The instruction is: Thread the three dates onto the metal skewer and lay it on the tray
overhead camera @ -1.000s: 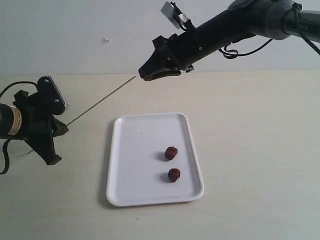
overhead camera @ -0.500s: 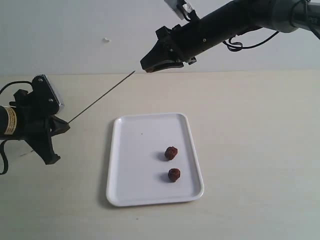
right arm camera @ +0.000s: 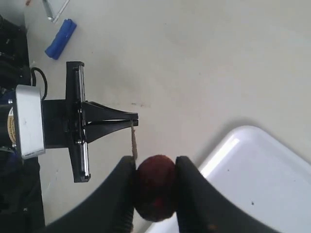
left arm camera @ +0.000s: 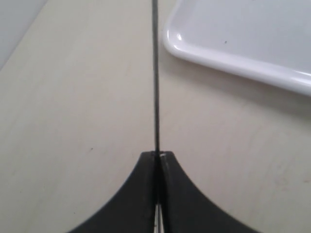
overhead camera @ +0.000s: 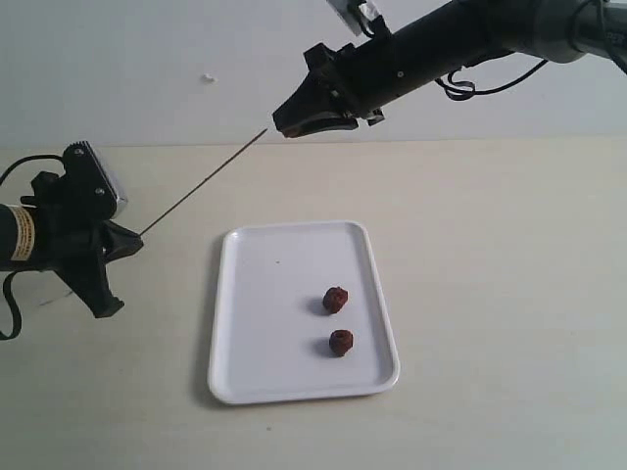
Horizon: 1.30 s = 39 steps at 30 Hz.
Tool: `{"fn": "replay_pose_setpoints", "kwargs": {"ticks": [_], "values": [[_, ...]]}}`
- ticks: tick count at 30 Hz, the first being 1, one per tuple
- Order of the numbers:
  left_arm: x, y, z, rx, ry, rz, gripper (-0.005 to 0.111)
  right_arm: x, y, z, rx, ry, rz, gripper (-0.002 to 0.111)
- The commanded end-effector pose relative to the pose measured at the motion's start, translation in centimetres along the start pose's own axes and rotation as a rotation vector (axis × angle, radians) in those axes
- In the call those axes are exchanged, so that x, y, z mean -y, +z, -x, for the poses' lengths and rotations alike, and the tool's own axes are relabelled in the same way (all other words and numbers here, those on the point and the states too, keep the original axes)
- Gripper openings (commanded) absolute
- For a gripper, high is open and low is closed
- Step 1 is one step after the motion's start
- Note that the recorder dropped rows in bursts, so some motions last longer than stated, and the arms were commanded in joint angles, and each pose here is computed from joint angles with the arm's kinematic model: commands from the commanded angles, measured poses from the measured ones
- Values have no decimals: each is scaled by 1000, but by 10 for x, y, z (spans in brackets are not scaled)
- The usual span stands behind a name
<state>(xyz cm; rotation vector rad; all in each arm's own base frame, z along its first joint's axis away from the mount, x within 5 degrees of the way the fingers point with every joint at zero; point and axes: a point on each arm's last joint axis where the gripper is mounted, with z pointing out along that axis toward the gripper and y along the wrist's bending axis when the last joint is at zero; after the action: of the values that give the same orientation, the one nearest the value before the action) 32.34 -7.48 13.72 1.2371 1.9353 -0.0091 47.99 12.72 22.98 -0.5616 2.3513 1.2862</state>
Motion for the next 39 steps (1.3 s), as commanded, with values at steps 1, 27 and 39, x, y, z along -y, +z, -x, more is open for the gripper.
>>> {"fn": "replay_pose_setpoints", "kwargs": {"ticks": [1,27,39], "values": [[1,0,0,16,-6,-4,0,-12,-7,6,35,9,20,27],[4,0,0,32,-11,-14,0,-24,4,2,-33,-45,-20,27],[6,0,-1,26,34,-27,0,-24,4,2,-33,-53,-21,27]]}}
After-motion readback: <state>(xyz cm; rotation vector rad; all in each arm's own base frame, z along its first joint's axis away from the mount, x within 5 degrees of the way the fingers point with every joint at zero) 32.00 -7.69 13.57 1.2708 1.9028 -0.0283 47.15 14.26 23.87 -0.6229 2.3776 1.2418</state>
